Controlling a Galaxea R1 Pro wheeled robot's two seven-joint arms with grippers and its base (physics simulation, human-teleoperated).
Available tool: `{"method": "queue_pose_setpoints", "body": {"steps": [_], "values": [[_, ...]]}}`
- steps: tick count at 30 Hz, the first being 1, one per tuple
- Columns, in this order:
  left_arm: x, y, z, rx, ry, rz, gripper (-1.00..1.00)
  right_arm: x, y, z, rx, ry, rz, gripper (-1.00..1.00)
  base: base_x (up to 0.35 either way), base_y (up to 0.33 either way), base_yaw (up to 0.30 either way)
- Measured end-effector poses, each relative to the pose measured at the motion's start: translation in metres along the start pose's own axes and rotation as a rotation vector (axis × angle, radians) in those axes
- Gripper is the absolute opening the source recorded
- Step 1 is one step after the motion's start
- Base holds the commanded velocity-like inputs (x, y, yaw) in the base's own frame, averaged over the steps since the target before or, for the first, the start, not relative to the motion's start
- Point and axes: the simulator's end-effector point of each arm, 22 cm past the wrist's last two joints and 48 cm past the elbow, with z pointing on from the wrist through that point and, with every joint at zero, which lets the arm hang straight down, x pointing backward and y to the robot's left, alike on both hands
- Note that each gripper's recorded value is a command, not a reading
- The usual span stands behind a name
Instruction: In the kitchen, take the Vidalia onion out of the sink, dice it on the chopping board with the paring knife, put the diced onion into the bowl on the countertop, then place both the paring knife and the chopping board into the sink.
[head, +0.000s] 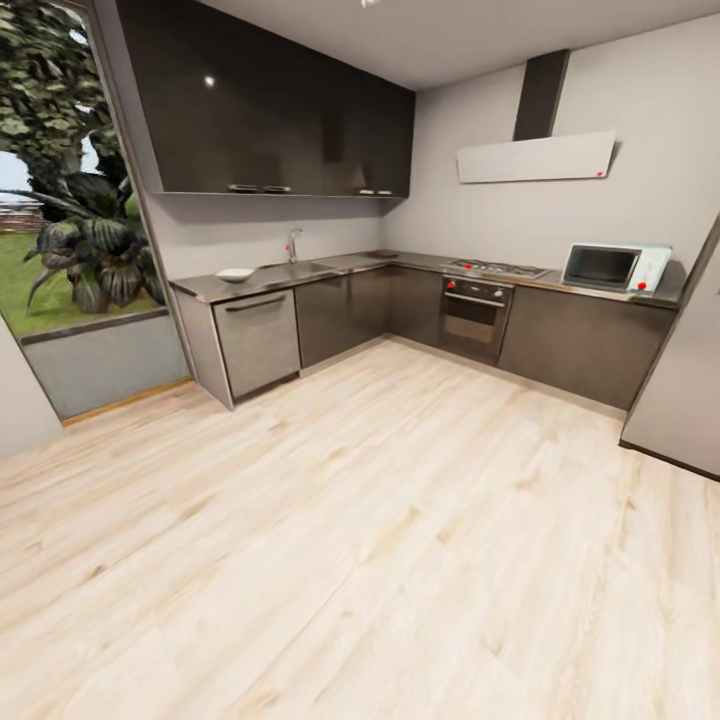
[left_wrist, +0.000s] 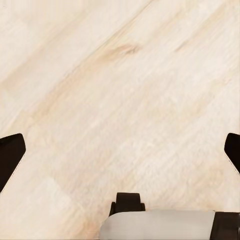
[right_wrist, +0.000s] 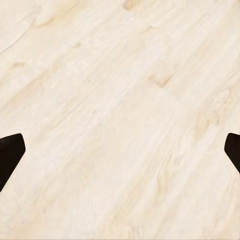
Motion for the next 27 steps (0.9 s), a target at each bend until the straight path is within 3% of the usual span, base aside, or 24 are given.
{"method": "queue_pose_setpoints", "body": {"steps": [27], "values": [[0.0001, -0.0001, 0.0000, 0.000, 0.000, 0.000, 1.00, 0.0003, 0.0000, -0.0002, 0.000, 0.000, 0.000, 1.00, 0.318, 0.000, 0.000]]}}
